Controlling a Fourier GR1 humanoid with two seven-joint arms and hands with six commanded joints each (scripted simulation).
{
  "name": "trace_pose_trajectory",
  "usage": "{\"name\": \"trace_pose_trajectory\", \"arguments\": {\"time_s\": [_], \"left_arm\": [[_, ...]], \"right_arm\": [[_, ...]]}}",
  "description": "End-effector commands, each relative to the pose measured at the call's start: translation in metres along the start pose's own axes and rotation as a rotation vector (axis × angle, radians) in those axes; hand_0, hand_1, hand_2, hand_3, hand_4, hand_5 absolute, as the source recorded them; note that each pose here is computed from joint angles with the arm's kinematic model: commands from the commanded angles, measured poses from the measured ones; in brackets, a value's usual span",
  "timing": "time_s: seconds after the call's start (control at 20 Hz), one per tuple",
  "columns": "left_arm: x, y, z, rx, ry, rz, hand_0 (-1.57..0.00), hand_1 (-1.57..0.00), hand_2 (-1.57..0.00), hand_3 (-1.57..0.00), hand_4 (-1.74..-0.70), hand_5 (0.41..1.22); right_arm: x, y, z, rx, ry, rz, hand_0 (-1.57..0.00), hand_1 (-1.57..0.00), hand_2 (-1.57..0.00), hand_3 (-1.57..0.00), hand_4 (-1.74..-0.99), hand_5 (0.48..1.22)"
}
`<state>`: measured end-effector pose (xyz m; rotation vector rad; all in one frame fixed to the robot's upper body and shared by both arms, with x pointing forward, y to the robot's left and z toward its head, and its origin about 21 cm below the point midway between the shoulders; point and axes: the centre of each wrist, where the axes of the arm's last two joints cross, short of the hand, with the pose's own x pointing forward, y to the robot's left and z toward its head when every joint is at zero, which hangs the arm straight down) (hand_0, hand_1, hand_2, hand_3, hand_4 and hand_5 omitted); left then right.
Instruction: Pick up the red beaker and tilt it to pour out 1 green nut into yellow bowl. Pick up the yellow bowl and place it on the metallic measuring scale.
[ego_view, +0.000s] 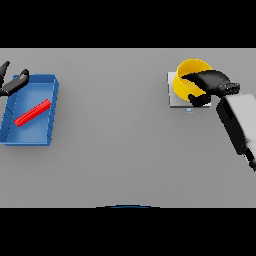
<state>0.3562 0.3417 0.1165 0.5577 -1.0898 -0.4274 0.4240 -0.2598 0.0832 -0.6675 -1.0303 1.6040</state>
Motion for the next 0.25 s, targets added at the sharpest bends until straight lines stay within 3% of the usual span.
{"name": "trace_pose_trajectory", "arguments": {"time_s": [0.0, 0.2], "left_arm": [[0.0, 0.0008, 0.0002, -0.002, -0.001, 0.001, 0.0, 0.0, 0.0, 0.0, -0.84, 0.753], [-0.0001, 0.0003, 0.0015, -0.001, -0.01, -0.006, 0.0, 0.0, 0.0, 0.0, -0.83, 0.76]], "right_arm": [[-0.0024, 0.0009, 0.0008, 0.009, 0.003, 0.003, -0.16, -0.16, -0.12, -0.1, -1.422, 0.811], [0.0003, 0.0001, -0.0016, 0.036, 0.015, 0.006, -0.06, -0.06, -0.05, -0.04, -1.39, 0.779]]}}
